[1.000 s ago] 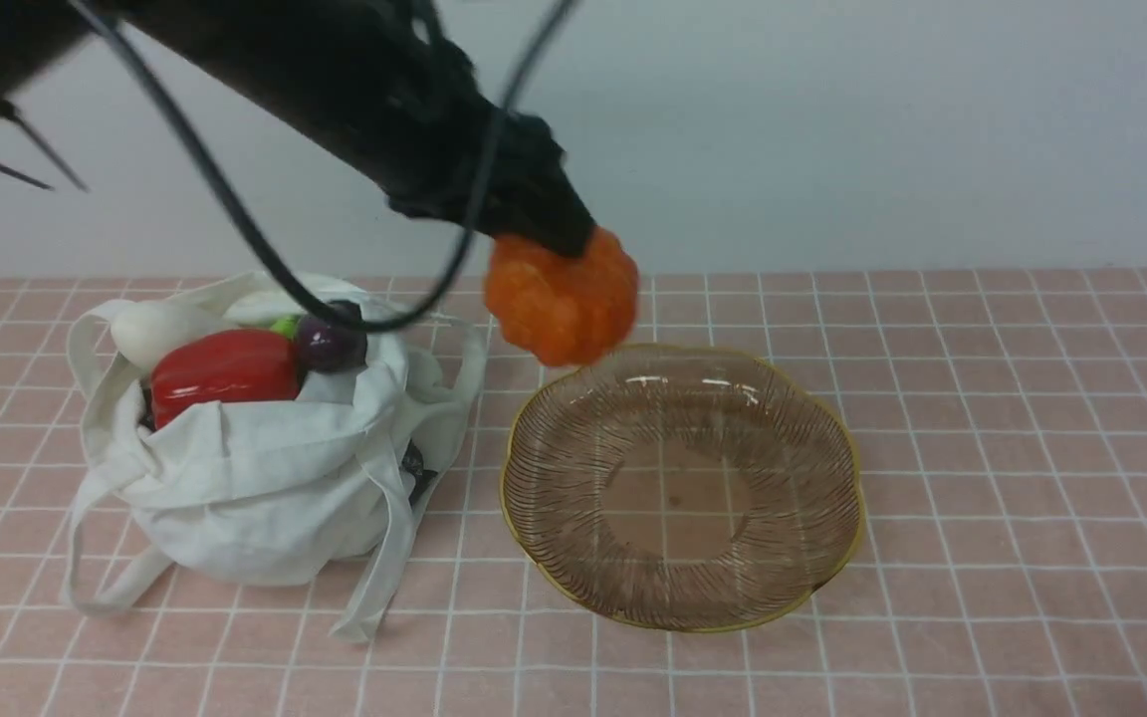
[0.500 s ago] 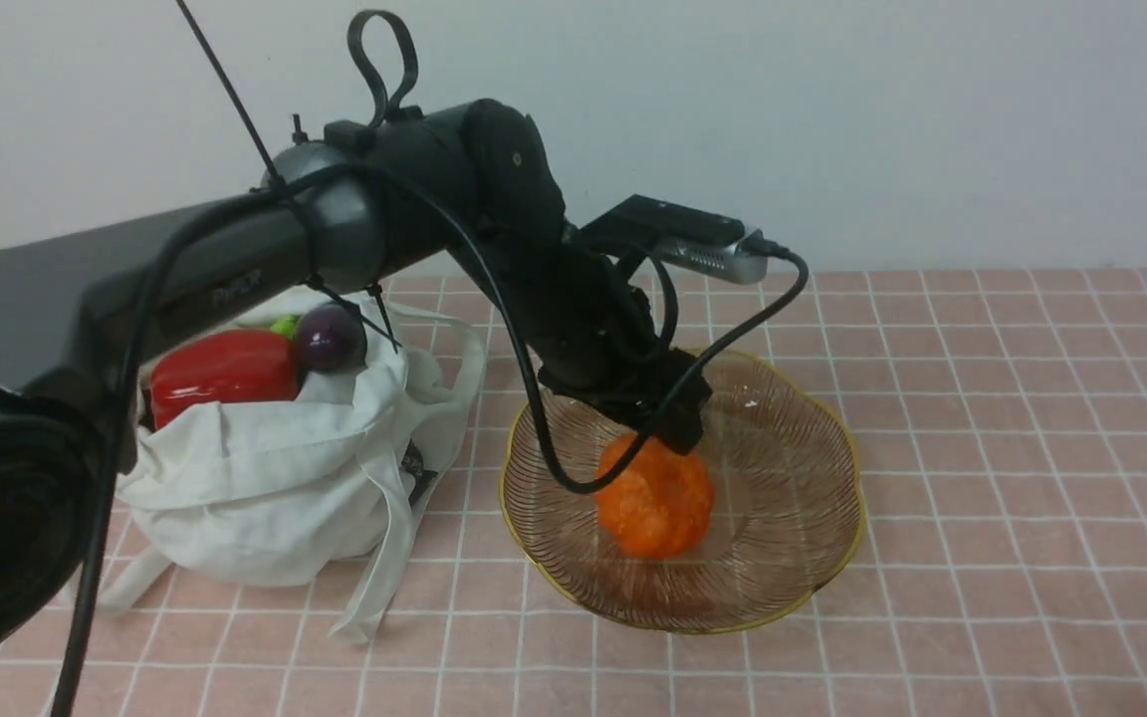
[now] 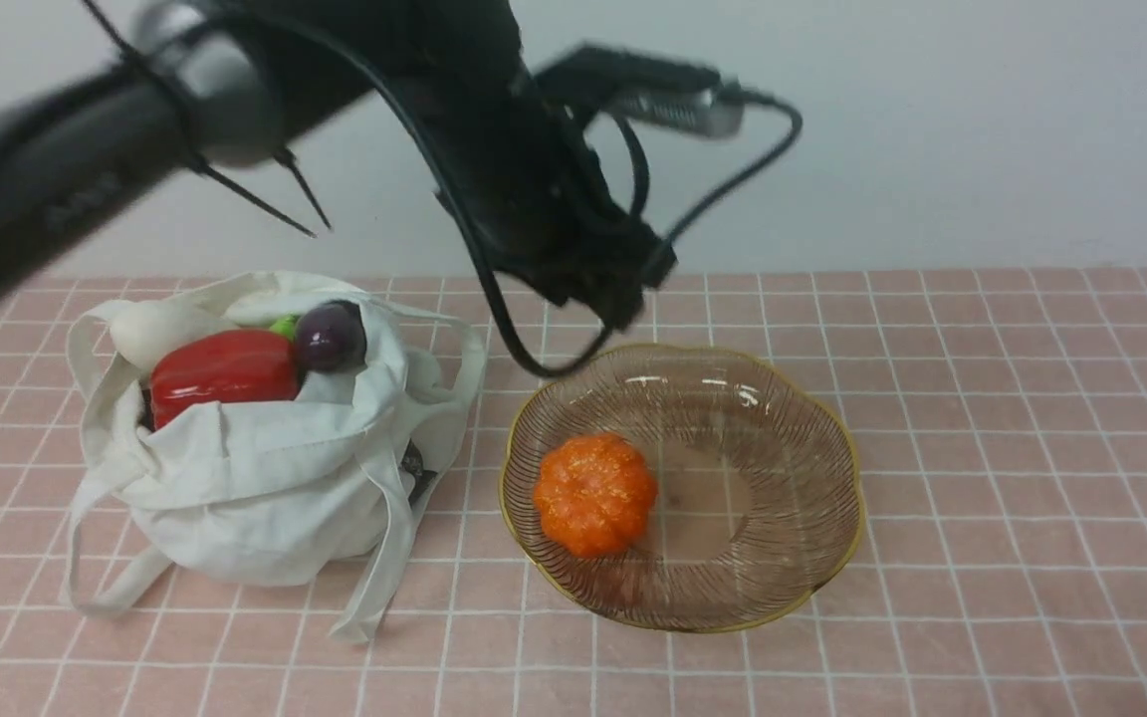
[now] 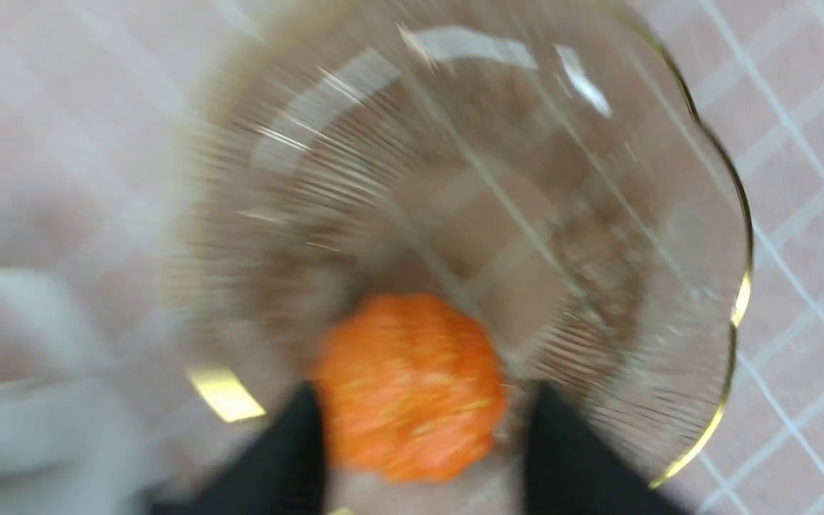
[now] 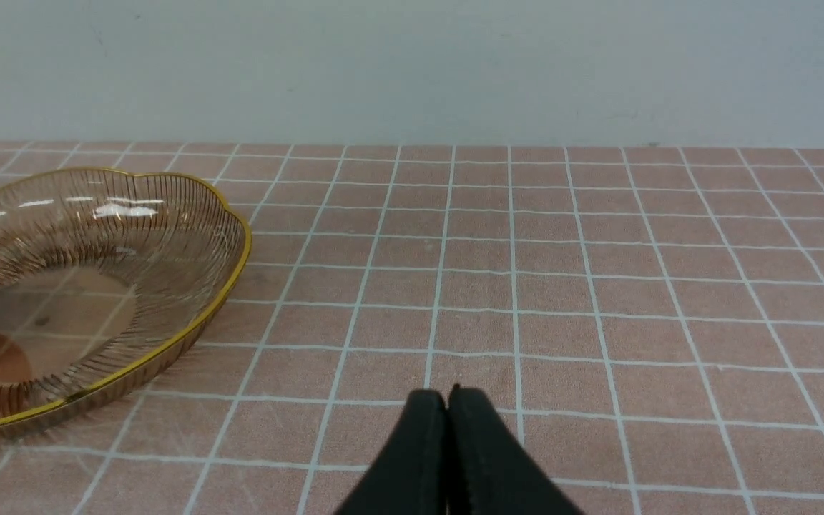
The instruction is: Take vegetables from bag on pink coffee tablecloth place on plate.
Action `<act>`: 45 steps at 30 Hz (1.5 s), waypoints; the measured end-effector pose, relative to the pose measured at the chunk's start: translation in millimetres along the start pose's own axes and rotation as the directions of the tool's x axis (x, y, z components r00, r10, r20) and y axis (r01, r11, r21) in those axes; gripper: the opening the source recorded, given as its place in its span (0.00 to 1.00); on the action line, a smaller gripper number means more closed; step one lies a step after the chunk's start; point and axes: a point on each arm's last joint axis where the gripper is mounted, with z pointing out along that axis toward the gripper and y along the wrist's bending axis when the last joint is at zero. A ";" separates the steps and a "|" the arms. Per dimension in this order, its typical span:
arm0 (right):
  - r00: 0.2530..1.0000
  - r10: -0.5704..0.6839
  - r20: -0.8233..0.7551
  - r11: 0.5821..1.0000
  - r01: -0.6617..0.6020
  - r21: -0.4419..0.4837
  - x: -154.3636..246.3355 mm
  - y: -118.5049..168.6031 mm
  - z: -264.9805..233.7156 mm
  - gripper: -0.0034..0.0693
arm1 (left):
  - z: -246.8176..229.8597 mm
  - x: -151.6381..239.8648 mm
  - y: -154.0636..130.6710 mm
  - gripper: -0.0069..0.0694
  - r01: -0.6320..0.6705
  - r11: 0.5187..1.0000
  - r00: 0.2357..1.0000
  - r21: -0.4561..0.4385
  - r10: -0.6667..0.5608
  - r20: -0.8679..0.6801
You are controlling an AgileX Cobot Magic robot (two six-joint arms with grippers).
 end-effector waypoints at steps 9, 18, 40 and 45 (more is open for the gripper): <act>1.000 0.000 0.000 1.000 0.000 0.000 0.0 0.0 0.0 0.03 | -161.6 31.7 -18.2 0.08 -0.003 0.991 0.956 -0.136 0.043 0.290; 1.000 0.000 0.000 1.000 0.000 0.000 0.0 0.0 0.0 0.03 | -229.8 151.7 -39.5 0.08 0.052 0.989 0.814 -0.137 0.037 0.579; 1.000 0.000 0.000 1.000 0.000 0.000 0.0 0.0 0.0 0.03 | -169.7 317.4 -44.6 0.08 0.101 0.993 0.444 -0.069 0.017 0.896; 1.000 0.000 0.000 1.000 0.000 0.000 0.0 0.0 0.0 0.03 | -163.7 319.1 -42.6 0.08 0.093 0.989 0.467 -0.113 0.057 0.882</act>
